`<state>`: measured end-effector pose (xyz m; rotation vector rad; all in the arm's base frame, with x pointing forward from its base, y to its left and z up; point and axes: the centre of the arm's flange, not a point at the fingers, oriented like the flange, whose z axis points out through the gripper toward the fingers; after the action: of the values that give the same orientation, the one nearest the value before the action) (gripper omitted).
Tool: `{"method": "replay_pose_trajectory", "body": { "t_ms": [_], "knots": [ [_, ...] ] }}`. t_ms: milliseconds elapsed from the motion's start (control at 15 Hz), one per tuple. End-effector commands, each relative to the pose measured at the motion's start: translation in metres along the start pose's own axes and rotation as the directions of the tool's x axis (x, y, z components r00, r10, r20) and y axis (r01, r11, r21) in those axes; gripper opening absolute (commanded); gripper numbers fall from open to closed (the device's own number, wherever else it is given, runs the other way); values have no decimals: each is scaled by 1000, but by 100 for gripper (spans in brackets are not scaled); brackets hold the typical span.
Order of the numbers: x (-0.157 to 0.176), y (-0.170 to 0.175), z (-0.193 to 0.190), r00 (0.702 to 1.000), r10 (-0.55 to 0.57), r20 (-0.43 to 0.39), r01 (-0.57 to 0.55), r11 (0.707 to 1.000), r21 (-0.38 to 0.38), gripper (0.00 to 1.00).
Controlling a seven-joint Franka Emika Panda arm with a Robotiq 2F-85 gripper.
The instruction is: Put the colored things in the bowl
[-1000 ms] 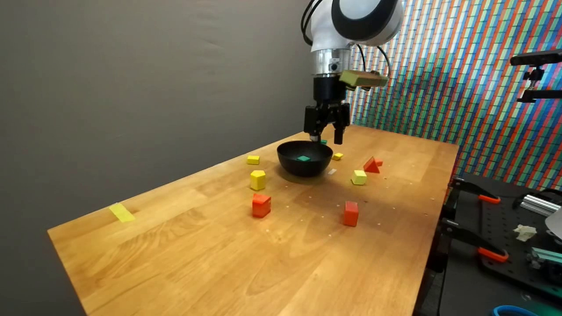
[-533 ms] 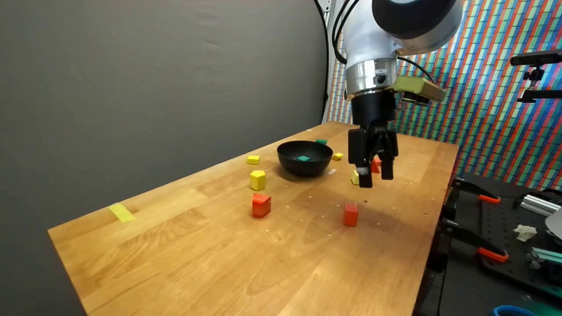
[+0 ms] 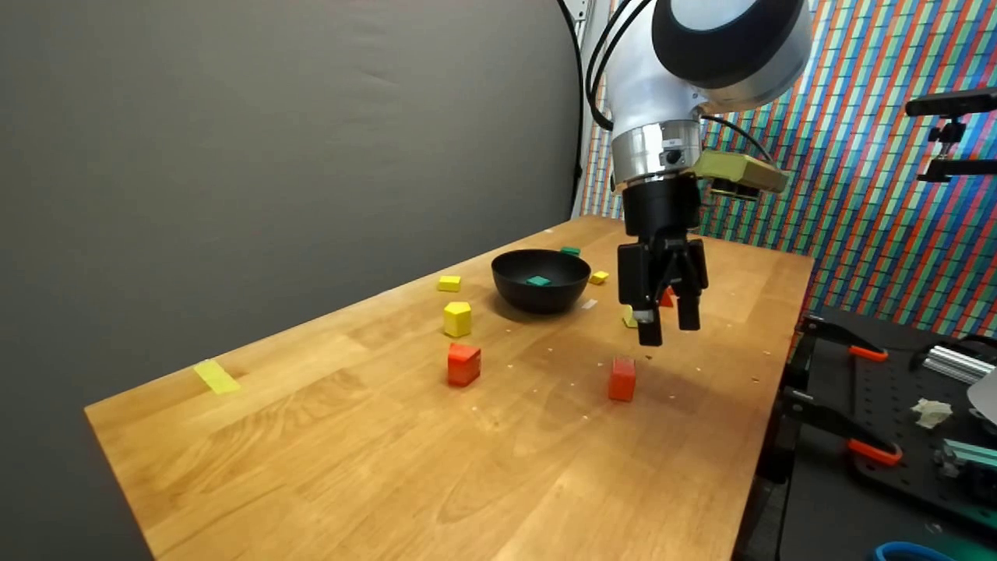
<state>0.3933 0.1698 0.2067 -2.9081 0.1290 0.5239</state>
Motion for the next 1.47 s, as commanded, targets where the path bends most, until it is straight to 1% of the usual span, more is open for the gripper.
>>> {"method": "replay_pose_trajectory", "body": {
  "t_ms": [0,200,400,467,533,733,800,1000,1133,1200,1333,1400],
  "knots": [
    [35,-5,11,999,-13,34,13,1000,-1,100],
    [54,-9,25,998,-18,59,19,1000,-13,100],
    [65,-8,40,996,-19,85,21,999,-26,100],
    [66,-6,46,995,-18,94,21,999,-35,75],
    [67,-5,52,994,-17,106,22,999,-40,74],
    [63,-3,60,993,-18,121,24,998,-50,49],
    [62,-2,60,993,-17,120,23,998,-55,42],
    [58,-1,48,995,-22,99,29,997,-68,19],
    [58,-3,37,997,-33,76,39,995,-88,15],
    [57,-5,30,997,-42,61,48,994,-102,11],
    [56,-9,13,998,-62,28,66,989,-130,17],
    [56,-10,7,998,-61,25,64,988,-139,16]
  ]
}}
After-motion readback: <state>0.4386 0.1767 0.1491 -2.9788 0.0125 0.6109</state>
